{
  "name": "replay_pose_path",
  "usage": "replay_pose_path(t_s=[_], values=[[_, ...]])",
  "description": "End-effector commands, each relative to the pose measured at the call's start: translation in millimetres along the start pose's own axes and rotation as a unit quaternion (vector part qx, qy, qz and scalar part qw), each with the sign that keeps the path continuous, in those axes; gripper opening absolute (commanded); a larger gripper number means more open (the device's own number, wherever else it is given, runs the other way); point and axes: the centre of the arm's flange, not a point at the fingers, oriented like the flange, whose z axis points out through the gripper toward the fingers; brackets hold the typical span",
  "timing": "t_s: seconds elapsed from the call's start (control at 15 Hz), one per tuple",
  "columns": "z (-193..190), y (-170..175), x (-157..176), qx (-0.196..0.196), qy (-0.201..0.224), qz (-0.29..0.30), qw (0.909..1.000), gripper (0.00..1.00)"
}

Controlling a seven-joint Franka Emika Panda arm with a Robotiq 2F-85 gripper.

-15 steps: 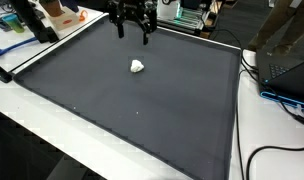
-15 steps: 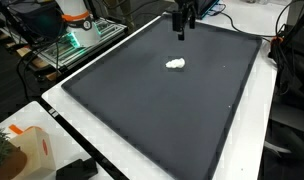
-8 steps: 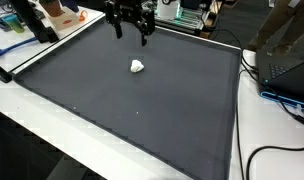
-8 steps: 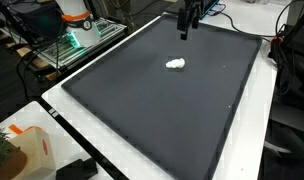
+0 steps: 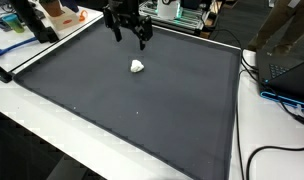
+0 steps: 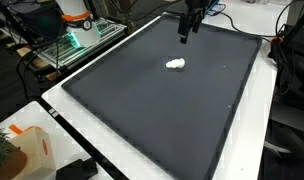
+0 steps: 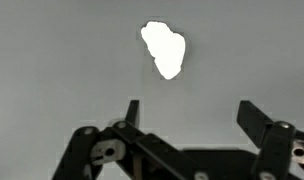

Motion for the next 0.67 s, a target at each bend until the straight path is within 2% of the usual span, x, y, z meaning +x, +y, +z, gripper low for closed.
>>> replay_pose_path(t_s=[0.0, 0.07, 0.2, 0.6], values=[[0.0, 0.3, 0.9, 0.000, 0.000, 0.001, 1.0000, 1.00], [-1.6, 3.1, 11.4, 0.006, -0.020, 0.004, 0.9998, 1.00], [-4.2, 6.4, 24.9, 0.011, -0.024, 0.009, 0.9996, 1.00], [4.4, 13.5, 59.2, 0.003, -0.087, 0.013, 0.9961, 1.00]])
